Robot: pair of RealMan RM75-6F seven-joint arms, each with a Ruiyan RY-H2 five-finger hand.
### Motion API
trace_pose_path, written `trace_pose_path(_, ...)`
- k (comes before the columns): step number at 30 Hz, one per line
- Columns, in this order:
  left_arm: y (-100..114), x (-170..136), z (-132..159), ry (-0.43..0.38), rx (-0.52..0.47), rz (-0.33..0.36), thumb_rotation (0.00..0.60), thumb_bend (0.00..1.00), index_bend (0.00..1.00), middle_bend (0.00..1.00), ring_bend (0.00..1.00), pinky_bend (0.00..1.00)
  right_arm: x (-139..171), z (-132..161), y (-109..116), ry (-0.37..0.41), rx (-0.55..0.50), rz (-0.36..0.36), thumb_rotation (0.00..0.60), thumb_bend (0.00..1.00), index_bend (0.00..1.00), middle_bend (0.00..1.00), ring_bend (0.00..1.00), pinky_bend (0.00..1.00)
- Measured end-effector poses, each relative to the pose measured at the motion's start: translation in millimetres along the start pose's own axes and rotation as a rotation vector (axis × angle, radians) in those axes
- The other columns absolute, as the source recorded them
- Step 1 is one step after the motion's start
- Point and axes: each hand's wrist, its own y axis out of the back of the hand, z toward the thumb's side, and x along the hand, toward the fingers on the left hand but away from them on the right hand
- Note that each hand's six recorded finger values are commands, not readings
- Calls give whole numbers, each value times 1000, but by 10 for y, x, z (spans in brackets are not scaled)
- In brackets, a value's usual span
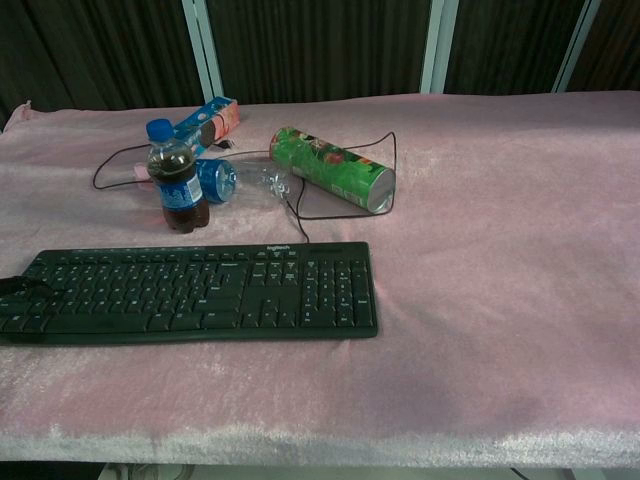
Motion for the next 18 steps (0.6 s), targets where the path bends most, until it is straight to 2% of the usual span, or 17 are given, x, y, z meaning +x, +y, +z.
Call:
trace_pose_path(6,2,-13,8,-4,0,0,600,1000,182,1000,1000,1000,0,-3,3,-1,-1,-1,600,361,0,0,0,3)
trace_pose_path(11,82,-69,19,-10,-3,38,600,996,161,1000,1000,1000,1,-5,8,-1,-2,-4,600,361,0,0,0,3)
trace_pose_path(13,148,-127,20,-17,-10,70,600,962,128,1000,1000,1000,1,-7,10,-1,-3,-4,600,361,0,0,0,3)
trace_pose_path(14,182,-159,15,-20,-12,86,600,911,98,989,1000,1000,1,-7,12,-1,-3,-4,600,361,0,0,0,3)
trace_pose_path(16,276,-259,-15,-24,-20,138,600,781,32,832,934,980,4,-12,17,-2,-4,-6,600,360,0,0,0,3)
trace_pose_path(17,321,-314,-34,-26,-24,167,600,715,9,652,809,909,6,-14,19,-3,-5,-6,600,360,0,0,0,3)
trace_pose_path(18,367,-377,-56,-28,-30,199,600,659,0,447,613,773,10,-17,24,-4,-6,-8,600,361,0,0,0,3)
